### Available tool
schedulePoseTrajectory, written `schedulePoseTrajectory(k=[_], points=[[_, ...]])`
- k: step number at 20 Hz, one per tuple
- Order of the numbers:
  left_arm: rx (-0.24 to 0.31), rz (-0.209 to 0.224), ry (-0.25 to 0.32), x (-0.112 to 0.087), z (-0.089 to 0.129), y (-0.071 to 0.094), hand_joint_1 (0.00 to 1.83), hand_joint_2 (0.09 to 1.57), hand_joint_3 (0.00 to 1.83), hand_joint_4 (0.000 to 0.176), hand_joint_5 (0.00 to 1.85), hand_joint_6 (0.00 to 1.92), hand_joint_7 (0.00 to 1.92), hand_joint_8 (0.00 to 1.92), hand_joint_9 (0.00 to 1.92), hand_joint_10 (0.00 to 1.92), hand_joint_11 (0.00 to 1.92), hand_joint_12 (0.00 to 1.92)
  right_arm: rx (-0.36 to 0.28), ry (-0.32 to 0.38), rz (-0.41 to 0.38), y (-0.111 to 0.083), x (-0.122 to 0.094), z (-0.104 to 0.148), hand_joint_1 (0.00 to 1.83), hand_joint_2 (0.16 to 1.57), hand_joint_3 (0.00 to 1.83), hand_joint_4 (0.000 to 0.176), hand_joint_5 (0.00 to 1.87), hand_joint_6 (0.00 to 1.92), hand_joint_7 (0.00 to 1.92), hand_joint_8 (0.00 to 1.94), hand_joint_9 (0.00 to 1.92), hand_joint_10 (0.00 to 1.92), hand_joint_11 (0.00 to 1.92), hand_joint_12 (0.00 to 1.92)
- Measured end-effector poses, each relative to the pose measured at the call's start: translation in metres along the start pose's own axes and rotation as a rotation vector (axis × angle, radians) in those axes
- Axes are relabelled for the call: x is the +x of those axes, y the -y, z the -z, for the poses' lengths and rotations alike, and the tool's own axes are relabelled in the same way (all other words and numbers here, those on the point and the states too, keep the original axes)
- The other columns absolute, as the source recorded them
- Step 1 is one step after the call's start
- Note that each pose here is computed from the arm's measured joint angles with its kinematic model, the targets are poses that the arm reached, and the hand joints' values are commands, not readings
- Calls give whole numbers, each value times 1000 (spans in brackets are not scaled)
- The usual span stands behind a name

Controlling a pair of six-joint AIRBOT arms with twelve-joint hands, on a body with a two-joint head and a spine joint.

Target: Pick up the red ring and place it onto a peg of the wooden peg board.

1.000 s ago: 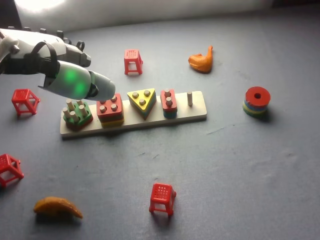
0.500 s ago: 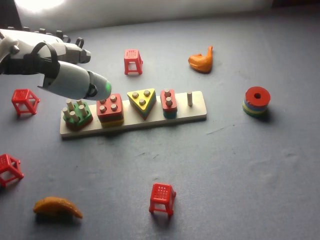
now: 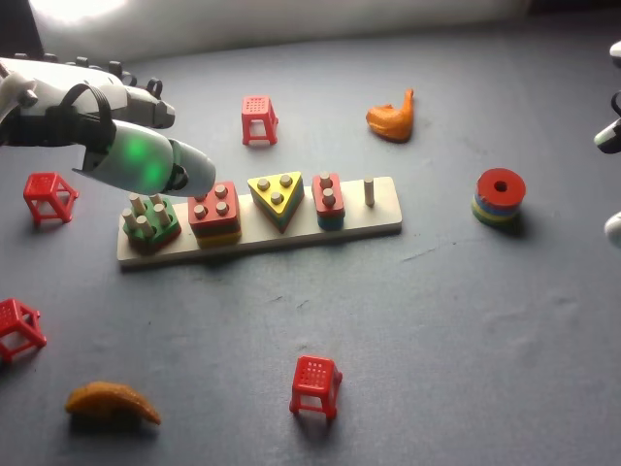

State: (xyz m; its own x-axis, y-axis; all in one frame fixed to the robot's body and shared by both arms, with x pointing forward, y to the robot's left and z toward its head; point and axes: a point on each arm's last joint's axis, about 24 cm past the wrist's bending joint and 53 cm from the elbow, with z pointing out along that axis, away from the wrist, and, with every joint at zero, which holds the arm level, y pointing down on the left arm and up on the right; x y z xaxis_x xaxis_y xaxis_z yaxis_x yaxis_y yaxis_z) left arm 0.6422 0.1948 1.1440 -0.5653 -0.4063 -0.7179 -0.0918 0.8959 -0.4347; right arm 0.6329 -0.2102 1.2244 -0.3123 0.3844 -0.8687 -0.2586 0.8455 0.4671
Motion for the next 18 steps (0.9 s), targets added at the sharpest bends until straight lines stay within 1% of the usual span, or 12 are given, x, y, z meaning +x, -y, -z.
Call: schedulePoseTrajectory(k=[3, 5, 7, 8, 9, 10, 12, 13, 15, 17, 18], points=[[2, 0, 0, 0, 0, 0, 0, 1261, 7, 0, 127, 4, 100, 3, 35, 4, 40, 34, -19, 13, -4, -5, -1, -18, 541, 684, 0, 176, 770, 25, 0, 0, 0, 0, 0, 0], [1, -1, 0, 0, 0, 0, 0, 1265, 5, 0, 115, 0, 86, 0, 27, 0, 28, 37, -29, 21, 14, -9, 1, -31, 600, 673, 0, 176, 752, 12, 0, 0, 0, 0, 0, 0], [1, 0, 0, 0, 0, 0, 0, 1266, 5, 0, 111, 0, 81, 0, 24, 0, 24, 38, -40, 15, 13, -12, 7, -46, 607, 672, 0, 176, 748, 9, 0, 0, 0, 0, 0, 0], [1, 0, 0, 0, 0, 0, 0, 1263, 3, 0, 125, 5, 96, 5, 42, 7, 49, 53, -41, 16, 19, -11, 8, -52, 617, 659, 0, 176, 716, 1, 0, 0, 0, 0, 0, 0], [1, 0, 0, 0, 0, 0, 0, 1269, 5, 0, 122, 3, 96, 4, 37, 4, 38, 53, -42, 17, 31, -12, 9, -60, 689, 663, 0, 176, 707, 0, 0, 0, 0, 0, 0, 0], [1, 0, 0, 0, 0, 0, 0, 1273, 6, 0, 125, 4, 100, 6, 40, 5, 33, 54, -41, 19, 36, -11, 10, -67, 719, 669, 0, 176, 699, 0, 0, 0, 0, 0, 0, 0], [1, 0, 0, 0, 0, 0, 0, 1276, 7, 0, 131, 5, 109, 8, 54, 9, 31, 58, -32, 16, 72, -6, 17, -83, 726, 682, 0, 176, 711, 6, 0, 0, 0, 0, 0, 0], [0, 0, 0, 0, 0, 0, 0, 1276, 0, 0, 142, 3, 131, 4, 79, 5, 5, 189, -30, 11, 75, -5, 19, -88, 748, 678, 0, 176, 724, 10, 0, 0, 0, 0, 0, 0], [1, 0, 0, 0, 0, 0, 0, 1281, 0, 0, 138, 0, 137, 3, 84, 3, 0, 221, -26, 7, 78, -2, 22, -101, 777, 706, 4, 176, 722, 7, 0, 0, 0, 0, 0, 0], [0, 0, 0, 0, 0, 0, 0, 1285, 0, 0, 170, 5, 160, 3, 115, 6, 0, 314, -22, 0, 81, 1, 26, -112, 820, 696, 0, 176, 775, 26, 0, 0, 0, 0, 0, 0], [1, 0, 0, 0, 0, 0, 0, 1281, 0, 0, 168, 2, 150, 3, 109, 2, 0, 283, -19, -4, 84, 2, 28, -115, 811, 685, 0, 176, 796, 32, 0, 0, 0, 0, 0, 0]])
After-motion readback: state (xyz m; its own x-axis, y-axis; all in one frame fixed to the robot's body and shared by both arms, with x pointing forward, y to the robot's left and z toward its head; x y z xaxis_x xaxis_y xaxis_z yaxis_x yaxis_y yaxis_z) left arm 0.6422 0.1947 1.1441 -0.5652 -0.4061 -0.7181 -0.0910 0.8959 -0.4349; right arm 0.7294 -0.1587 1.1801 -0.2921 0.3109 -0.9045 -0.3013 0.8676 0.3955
